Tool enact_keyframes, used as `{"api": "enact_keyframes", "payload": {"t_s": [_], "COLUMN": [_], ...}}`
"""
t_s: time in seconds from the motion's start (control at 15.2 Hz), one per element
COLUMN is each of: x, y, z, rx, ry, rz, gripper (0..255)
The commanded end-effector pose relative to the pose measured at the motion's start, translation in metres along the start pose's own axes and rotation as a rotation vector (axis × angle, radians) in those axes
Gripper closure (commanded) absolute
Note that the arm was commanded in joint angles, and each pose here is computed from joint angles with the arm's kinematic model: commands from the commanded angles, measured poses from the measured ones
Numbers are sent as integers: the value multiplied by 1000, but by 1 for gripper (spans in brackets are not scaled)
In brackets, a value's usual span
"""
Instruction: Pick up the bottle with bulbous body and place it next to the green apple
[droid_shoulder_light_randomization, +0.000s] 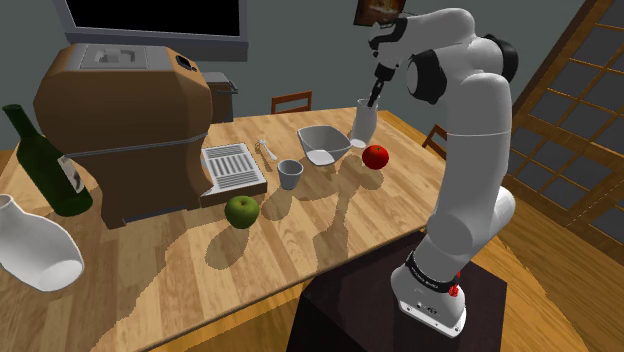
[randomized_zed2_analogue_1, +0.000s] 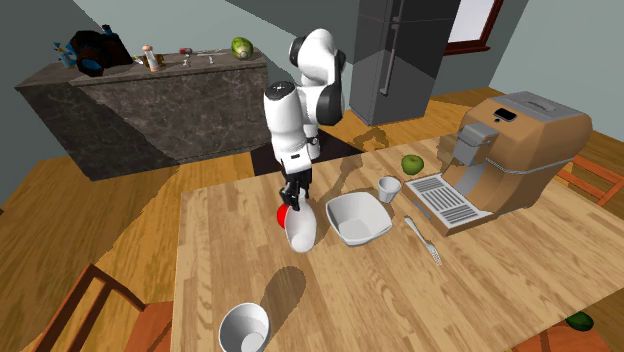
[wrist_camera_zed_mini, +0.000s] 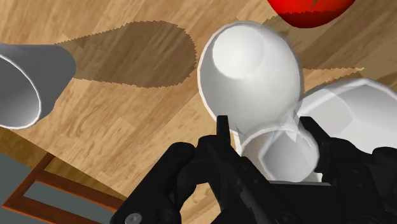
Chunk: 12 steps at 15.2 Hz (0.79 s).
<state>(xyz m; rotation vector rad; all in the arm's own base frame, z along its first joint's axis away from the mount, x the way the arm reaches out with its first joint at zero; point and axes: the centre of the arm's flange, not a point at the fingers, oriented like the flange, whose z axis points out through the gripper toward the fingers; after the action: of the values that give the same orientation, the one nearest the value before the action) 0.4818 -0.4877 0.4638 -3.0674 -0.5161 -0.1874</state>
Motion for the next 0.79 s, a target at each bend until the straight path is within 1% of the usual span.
{"api": "enact_keyframes", "payload": {"t_s": [0.0, 0.73], "x": [1, 8], "y": [0, 0], "z": [-10, -68], "rx": [0, 0], "ry": [0, 0], "rz": [0, 0], "gripper": [255, 255]}}
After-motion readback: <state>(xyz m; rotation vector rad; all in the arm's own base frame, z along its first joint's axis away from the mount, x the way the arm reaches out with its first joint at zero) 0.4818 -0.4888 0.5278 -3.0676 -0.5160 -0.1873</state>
